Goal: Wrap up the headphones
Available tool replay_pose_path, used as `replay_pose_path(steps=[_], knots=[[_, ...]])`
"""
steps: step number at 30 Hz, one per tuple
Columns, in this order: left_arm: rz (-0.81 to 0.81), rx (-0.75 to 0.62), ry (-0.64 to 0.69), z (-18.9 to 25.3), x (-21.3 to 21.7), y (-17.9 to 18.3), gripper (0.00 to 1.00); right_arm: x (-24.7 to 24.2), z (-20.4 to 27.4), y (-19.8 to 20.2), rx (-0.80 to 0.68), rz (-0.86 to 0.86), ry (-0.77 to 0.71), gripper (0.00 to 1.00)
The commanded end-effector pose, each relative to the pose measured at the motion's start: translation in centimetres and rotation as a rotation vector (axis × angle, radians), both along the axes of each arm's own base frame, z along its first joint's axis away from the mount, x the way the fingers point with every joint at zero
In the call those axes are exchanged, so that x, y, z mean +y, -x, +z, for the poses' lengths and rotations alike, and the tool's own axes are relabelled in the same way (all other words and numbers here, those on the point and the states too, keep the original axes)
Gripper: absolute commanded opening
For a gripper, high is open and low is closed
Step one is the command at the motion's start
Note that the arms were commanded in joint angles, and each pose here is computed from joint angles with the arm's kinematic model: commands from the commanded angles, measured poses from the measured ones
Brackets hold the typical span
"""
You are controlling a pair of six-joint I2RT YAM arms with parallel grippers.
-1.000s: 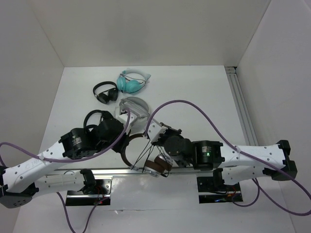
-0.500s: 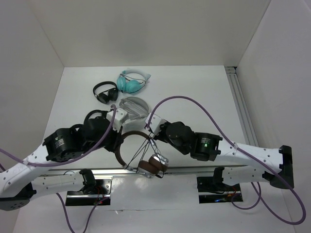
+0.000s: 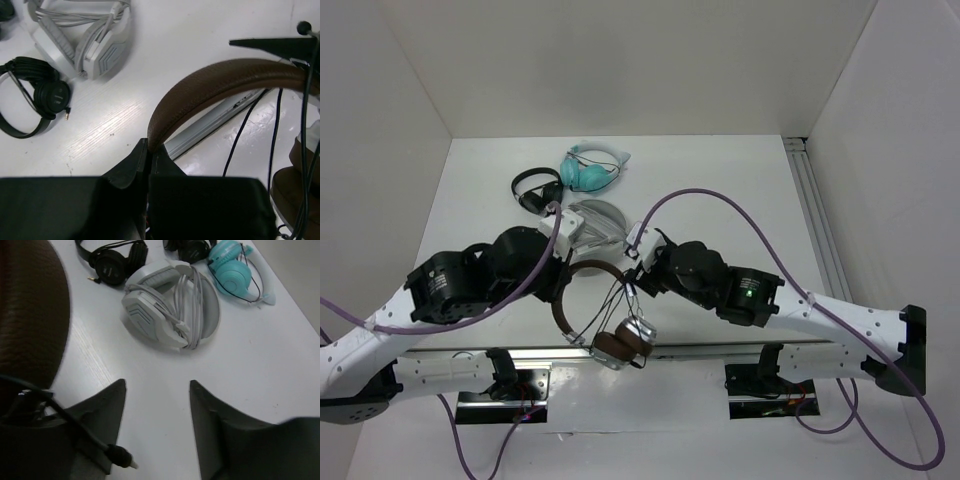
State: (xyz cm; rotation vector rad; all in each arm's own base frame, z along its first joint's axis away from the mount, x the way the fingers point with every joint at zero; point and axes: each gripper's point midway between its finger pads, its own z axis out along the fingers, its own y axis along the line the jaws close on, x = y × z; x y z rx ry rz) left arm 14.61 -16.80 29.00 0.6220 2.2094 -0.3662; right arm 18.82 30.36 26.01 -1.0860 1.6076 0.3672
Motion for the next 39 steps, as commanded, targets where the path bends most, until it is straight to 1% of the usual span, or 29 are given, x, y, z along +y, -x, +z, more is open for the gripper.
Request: replay_pose_path(steps=[1, 2, 3, 4, 5, 6, 7, 12, 13, 14, 17, 18, 20, 21, 23, 24, 25, 27, 28, 29, 30, 34, 36, 37, 38, 39], knots=[[0.142, -0.078, 0.102, 3.9, 0.5, -1.7, 0.00, -1.2, 1.1, -0.3, 0.017, -0.067, -0.042, 0.65], [0.142, -0.084, 0.113, 4.4, 0.5, -1.7, 0.00, -1.8, 1.5, -0.6, 0.022, -0.108, -0.040, 0.66], [0.154, -0.086, 0.118, 4.6, 0.4, -1.9, 0.00, -2.2, 0.8, -0.5, 0.051, -0.131, -0.031, 0.72], [0.155, -0.095, 0.136, 5.3, 0.4, -1.9, 0.00, -2.4, 1.3, -0.4, 0.054, -0.134, -0.050, 0.72], [0.155, -0.099, 0.144, 5.6, 0.4, -1.9, 0.00, -2.8, 0.4, -0.4, 0.064, -0.149, -0.042, 0.74], [0.145, -0.086, 0.137, 5.5, 0.1, -1.8, 0.00, -3.4, 0.9, -0.2, 0.061, -0.162, -0.066, 0.78], [0.145, -0.092, 0.149, 6.1, 0.0, -1.9, 0.00, -3.5, 1.0, -0.1, 0.065, -0.166, -0.091, 0.94], [0.141, -0.064, 0.123, 5.8, -0.7, -2.0, 0.00, -5.1, 2.9, -0.3, 0.051, -0.223, -0.162, 0.97], [0.149, -0.058, 0.131, 5.8, -0.8, -2.0, 0.00, -5.5, 2.7, -0.1, 0.055, -0.224, -0.148, 1.00], [0.149, -0.054, 0.123, 5.5, -0.8, -2.0, 0.00, -6.1, 3.8, -0.2, 0.049, -0.246, -0.178, 1.00], [0.180, -0.054, 0.124, 5.0, -0.7, -2.3, 0.00, -7.4, 4.4, 0.0, 0.060, -0.286, -0.189, 1.00], [0.180, -0.054, 0.124, 5.0, -0.7, -2.3, 0.00, -8.3, 5.5, -0.2, 0.042, -0.317, -0.208, 1.00], [0.195, -0.051, 0.134, 4.7, -1.0, -2.7, 0.00, -9.3, 5.4, -0.2, 0.052, -0.353, -0.202, 1.00], [0.196, -0.049, 0.145, 4.9, -1.1, -2.8, 0.00, -10.2, 6.1, -0.5, 0.033, -0.390, -0.215, 1.00], [0.211, -0.050, 0.159, 4.8, -1.2, -3.1, 0.00, -11.3, 6.1, -0.7, 0.039, -0.450, -0.215, 1.00], [0.203, -0.042, 0.159, 4.5, -1.5, -3.1, 0.00, -12.6, 6.7, -1.3, 0.016, -0.529, -0.227, 1.00], [0.219, -0.042, 0.176, 4.7, -1.5, -3.3, 0.00, -13.3, 7.3, -1.3, 0.021, -0.566, -0.264, 1.00], [0.236, -0.041, 0.177, 4.2, -1.6, -3.6, 0.00, -14.8, 7.6, -1.7, 0.002, -0.656, -0.275, 1.00], [0.254, -0.047, 0.207, 4.7, -1.5, -3.7, 0.00, -15.5, 8.3, -1.7, 0.010, -0.690, -0.323, 1.00], [0.267, -0.045, 0.205, 4.2, -1.3, -3.8, 0.00, -16.1, 8.3, -1.7, 0.011, -0.722, -0.327, 1.00], [0.283, -0.045, 0.223, 4.1, -1.6, -4.2, 0.00, -17.3, 9.4, -1.7, 0.004, -0.768, -0.371, 1.00], [0.346, -0.052, 0.239, 2.9, -1.3, -5.6, 0.00, -18.5, 10.9, -1.1, 0.047, -0.803, -0.455, 1.00], [0.365, -0.043, 0.236, 1.6, -1.8, -6.2, 0.00, -19.2, 10.9, -0.9, 0.068, -0.840, -0.483, 1.00], [0.374, -0.058, 0.265, 1.8, -2.1, -6.9, 0.00, -20.2, 11.1, -0.9, 0.068, -0.886, -0.526, 1.00], [0.373, -0.065, 0.279, 1.8, -2.5, -7.1, 0.00, -20.5, 11.0, -1.0, 0.060, -0.898, -0.516, 1.00], [0.376, -0.055, 0.271, 0.9, -2.8, -7.6, 0.00, -20.6, 10.8, -0.9, 0.065, -0.900, -0.529, 1.00]])
